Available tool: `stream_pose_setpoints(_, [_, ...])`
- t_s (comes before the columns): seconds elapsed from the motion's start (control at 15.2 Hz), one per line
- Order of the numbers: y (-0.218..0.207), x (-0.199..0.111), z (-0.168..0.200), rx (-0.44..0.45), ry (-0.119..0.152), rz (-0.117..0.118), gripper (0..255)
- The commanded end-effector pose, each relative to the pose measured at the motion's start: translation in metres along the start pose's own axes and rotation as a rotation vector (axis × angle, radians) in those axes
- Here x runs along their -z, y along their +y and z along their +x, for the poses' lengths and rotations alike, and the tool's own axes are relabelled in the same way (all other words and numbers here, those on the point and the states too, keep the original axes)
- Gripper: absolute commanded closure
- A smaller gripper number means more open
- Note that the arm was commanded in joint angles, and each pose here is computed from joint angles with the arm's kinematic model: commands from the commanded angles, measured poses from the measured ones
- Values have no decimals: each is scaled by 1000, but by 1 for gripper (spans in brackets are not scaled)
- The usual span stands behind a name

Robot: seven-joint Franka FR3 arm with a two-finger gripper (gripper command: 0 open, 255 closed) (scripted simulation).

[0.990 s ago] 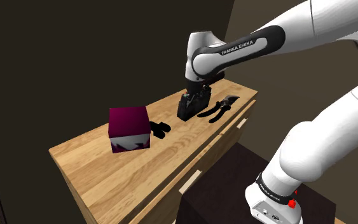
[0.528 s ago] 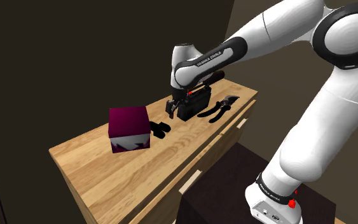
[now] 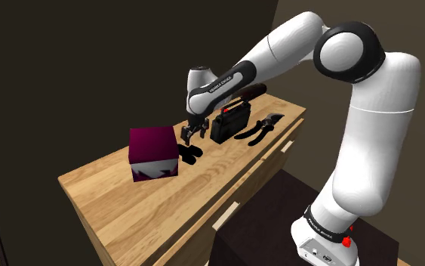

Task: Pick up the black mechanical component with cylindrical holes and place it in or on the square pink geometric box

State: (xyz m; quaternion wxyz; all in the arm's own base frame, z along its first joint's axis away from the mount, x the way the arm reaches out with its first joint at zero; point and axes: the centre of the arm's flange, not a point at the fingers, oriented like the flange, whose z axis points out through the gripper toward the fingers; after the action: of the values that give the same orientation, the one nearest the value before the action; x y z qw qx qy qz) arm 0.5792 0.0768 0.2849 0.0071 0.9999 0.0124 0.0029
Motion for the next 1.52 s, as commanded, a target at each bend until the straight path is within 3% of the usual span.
stream_pose_setpoints(0.0, [-5,-20,20,-6,8,3,0])
stream_pose_setpoints(0.59, [-8,-69,34,-10,13,6,0])
stream_pose_setpoints(1.12, [-8,-72,34,-10,13,6,0])
stream_pose_setpoints(1.19, [-8,-72,34,-10,13,6,255])
stream_pose_setpoints(1.45, [-8,-73,34,-10,13,6,255])
